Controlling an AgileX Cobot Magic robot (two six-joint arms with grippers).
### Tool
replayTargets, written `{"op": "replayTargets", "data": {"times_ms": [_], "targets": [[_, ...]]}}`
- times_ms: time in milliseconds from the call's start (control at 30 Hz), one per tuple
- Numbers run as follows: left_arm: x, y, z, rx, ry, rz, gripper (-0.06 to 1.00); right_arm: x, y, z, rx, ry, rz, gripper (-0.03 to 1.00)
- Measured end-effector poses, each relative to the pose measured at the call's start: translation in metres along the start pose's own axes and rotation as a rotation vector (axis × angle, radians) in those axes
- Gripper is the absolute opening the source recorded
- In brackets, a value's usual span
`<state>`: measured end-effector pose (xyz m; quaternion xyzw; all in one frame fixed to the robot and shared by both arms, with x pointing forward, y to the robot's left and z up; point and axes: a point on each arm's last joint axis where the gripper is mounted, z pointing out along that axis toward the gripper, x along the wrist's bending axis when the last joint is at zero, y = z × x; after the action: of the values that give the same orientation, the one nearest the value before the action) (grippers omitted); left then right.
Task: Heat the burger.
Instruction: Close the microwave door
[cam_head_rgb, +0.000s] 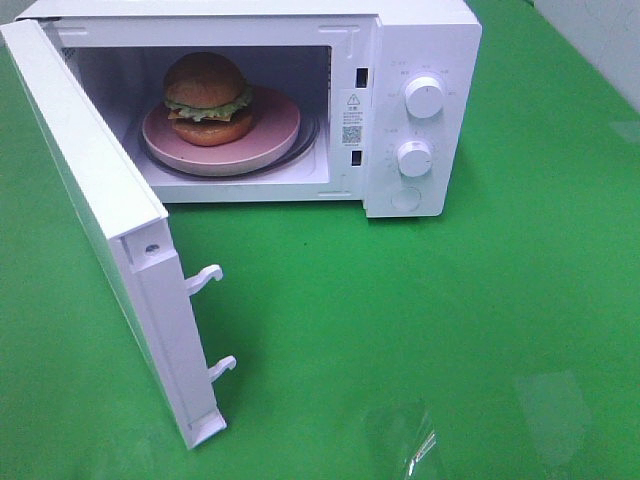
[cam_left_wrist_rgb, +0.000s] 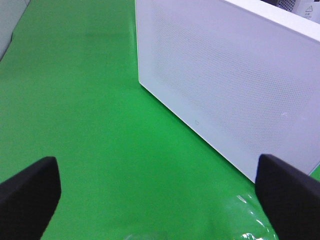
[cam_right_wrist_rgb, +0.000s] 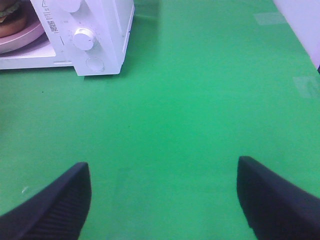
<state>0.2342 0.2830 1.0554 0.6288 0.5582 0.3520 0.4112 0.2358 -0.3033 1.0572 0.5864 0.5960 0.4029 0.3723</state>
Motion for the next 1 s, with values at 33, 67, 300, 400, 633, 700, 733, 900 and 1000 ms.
{"op": "replayTargets", "data": {"times_ms": [33, 67, 300, 400, 633, 700, 733, 900, 1000], "targets": [[0.0, 0.0, 0.0, 0.0, 0.0, 0.0, 0.98, 0.0, 0.0, 0.0, 0.0, 0.0, 0.0, 0.76], [0.0, 0.0, 0.0, 0.0, 0.0, 0.0, 0.98, 0.0, 0.0, 0.0, 0.0, 0.0, 0.0, 0.76], [0.0, 0.0, 0.0, 0.0, 0.0, 0.0, 0.98, 0.0, 0.0, 0.0, 0.0, 0.0, 0.0, 0.76], [0.0, 0.0, 0.0, 0.0, 0.0, 0.0, 0.98, 0.0, 0.0, 0.0, 0.0, 0.0, 0.0, 0.76], [0.0, 0.0, 0.0, 0.0, 0.0, 0.0, 0.98, 0.0, 0.0, 0.0, 0.0, 0.0, 0.0, 0.76], [0.0, 0.0, 0.0, 0.0, 0.0, 0.0, 0.98, 0.0, 0.0, 0.0, 0.0, 0.0, 0.0, 0.76], [0.0, 0.0, 0.0, 0.0, 0.0, 0.0, 0.98, 0.0, 0.0, 0.0, 0.0, 0.0, 0.0, 0.76], [0.0001, 0.0, 0.0, 0.0, 0.001, 0.001, 0.98, 0.0, 0.0, 0.0, 0.0, 0.0, 0.0, 0.76], [0.0001, 0.0, 0.0, 0.0, 0.001, -0.002, 0.98, 0.0, 0.0, 0.0, 0.0, 0.0, 0.0, 0.76]]}}
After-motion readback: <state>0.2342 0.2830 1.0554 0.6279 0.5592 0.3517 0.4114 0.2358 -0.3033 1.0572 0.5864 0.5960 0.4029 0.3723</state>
